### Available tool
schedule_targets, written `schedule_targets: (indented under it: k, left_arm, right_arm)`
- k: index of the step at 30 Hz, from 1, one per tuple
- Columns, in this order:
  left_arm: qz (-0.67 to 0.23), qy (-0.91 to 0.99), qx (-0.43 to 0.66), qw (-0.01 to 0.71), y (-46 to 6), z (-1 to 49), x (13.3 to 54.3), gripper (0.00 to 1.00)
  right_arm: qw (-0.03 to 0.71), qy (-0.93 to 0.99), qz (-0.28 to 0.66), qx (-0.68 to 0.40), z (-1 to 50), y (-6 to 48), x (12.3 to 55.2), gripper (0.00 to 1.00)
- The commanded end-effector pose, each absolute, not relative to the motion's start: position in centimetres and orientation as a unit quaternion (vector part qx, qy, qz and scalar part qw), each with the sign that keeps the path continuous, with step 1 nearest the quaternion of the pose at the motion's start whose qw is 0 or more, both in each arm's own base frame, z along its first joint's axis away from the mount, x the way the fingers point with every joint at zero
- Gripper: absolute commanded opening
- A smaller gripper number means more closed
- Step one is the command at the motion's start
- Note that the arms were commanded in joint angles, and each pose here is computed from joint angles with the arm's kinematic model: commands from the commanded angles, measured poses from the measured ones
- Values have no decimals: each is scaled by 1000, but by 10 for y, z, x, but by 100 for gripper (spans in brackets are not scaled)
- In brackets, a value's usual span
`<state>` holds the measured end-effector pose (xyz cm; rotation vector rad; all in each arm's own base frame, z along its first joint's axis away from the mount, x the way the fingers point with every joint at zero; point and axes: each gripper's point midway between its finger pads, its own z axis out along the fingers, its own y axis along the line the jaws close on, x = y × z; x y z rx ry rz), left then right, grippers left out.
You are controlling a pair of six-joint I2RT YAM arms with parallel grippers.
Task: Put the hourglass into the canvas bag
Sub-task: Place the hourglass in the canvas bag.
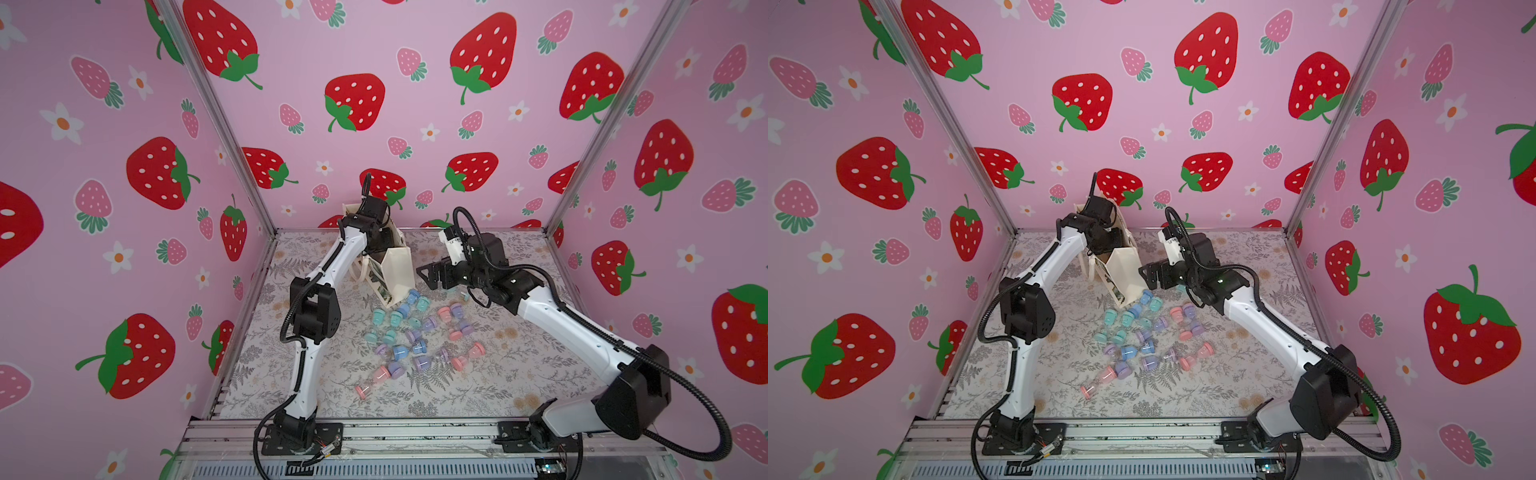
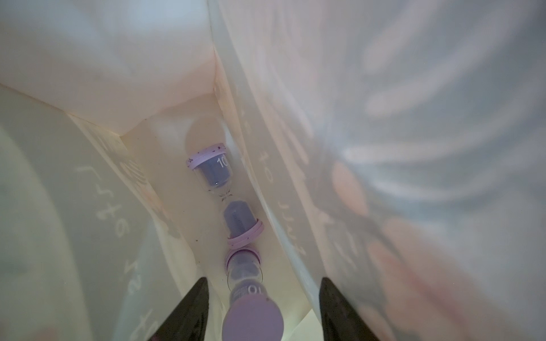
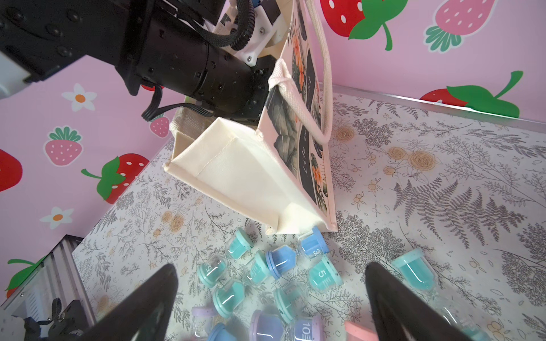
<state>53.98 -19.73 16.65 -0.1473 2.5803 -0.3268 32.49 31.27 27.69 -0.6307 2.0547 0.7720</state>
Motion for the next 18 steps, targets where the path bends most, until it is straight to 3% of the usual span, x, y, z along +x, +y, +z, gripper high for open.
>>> schedule_targets:
  k: [1,10,18]
  left_arm:
    - [-130,940,-48,312,-196,222,535,65]
    - [-145,920,-32,362,-198,283,512,73]
    - [-139,901,-19,411,-192,336,476,74]
  right_arm:
    - [431,813,305,-246,285,306,324,99]
    - [434,818,298,-230,287,296,323,99]
    - [428,832,279,-217,282,278,315,99]
